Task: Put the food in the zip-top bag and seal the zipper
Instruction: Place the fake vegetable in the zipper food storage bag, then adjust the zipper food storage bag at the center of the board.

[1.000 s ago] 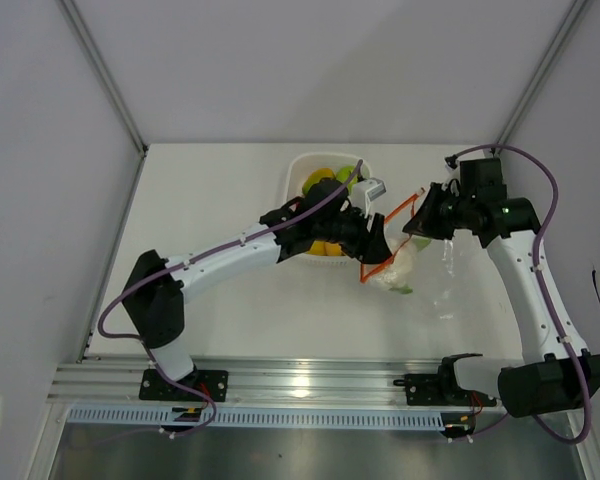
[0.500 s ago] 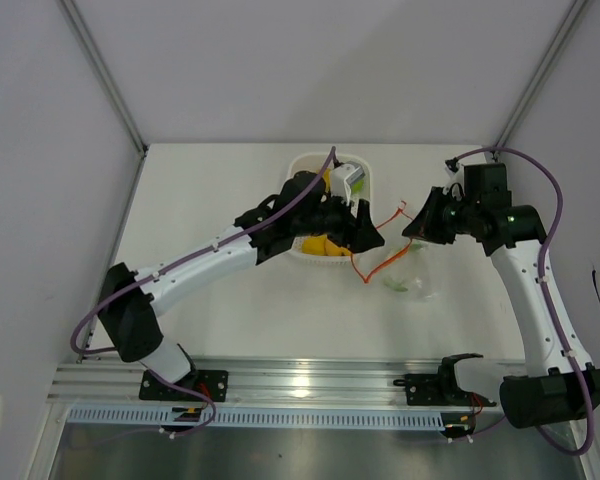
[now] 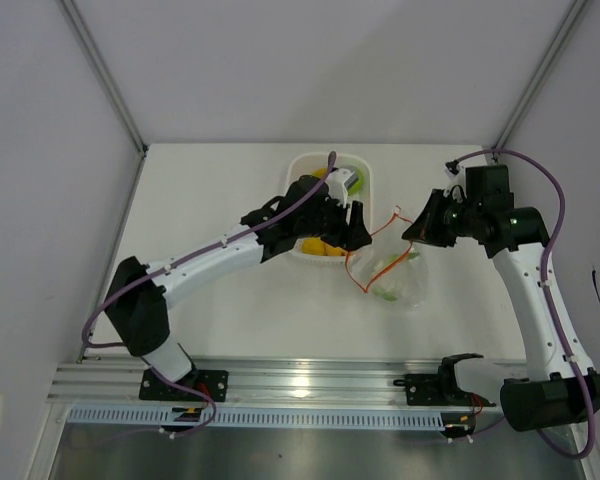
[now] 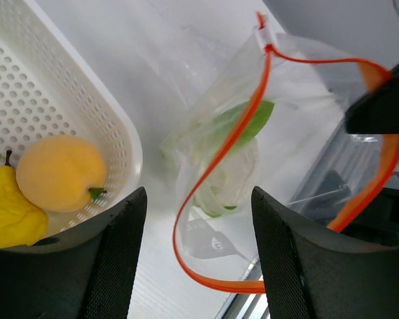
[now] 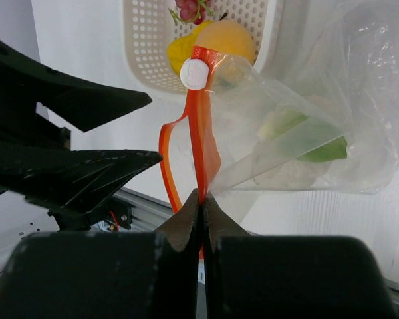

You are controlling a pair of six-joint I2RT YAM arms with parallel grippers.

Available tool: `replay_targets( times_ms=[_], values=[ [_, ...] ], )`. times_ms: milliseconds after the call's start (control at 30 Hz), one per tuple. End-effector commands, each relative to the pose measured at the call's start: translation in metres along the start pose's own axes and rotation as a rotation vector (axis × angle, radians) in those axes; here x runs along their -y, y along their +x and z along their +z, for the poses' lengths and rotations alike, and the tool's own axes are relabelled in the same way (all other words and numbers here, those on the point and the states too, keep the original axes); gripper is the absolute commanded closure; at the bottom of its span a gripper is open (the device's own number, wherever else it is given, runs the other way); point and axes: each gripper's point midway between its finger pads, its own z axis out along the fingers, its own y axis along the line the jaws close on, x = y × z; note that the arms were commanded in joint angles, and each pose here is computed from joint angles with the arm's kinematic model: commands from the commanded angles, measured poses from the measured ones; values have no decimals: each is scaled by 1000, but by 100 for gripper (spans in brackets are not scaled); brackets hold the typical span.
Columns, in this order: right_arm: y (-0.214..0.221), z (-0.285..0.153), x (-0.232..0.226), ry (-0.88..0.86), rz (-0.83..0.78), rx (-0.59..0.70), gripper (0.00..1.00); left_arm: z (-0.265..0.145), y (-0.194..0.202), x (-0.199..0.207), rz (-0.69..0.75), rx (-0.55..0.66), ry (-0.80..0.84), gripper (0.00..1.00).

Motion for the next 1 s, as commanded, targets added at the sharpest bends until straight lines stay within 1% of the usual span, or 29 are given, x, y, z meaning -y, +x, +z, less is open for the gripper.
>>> replay_targets(
  times_ms=[0,67,133,233,267,300,333,367,400,533,567,633,667,733,833,900,967],
  values=[
    [-9,-18,-16,-51,-44,59,100,9,13,-10,-1,-29,-21,35],
    [-10,-17,-16,-52,-45,60,100,13,19,-12,-7,-46,-19,37],
    [-10,-16,-15,-50,-40,59,100,18,26,-13,-6,-63,-19,41],
    [-12,-16,-16,-53,-43,64,100,24,34,-14,-11,-85,-20,49],
    [-12,-16,-16,-53,-44,67,100,27,38,-13,-13,-96,-13,62],
    [-13,-15,-16,-53,-41,67,100,29,40,-11,-13,-101,-4,65],
    [-12,-14,-14,-48,-37,64,100,29,39,-7,-13,-102,13,73],
    [-13,-14,-14,-44,-37,67,100,30,42,-4,-11,-113,23,90],
    [-13,-13,-12,-39,-34,69,100,29,41,1,-8,-114,34,98],
    [-16,-10,3,29,-19,92,100,19,27,27,-18,-107,121,99],
    [-16,-10,5,39,-9,101,100,14,17,43,-32,-106,185,99],
    [-18,-11,9,57,7,124,100,7,10,60,-52,-118,252,99],
    [-19,-10,12,67,14,139,100,0,1,76,-77,-121,316,99],
    [-20,-15,8,55,29,167,100,-10,-19,96,-86,-88,392,99],
    [-19,-22,-1,12,44,185,100,-21,-34,117,-154,-91,470,100],
    [-11,-24,-9,-38,54,166,100,-26,-34,130,-180,-125,546,99],
    [-5,-24,-11,-46,73,146,100,-20,-29,130,-237,-158,555,99]
  ],
)
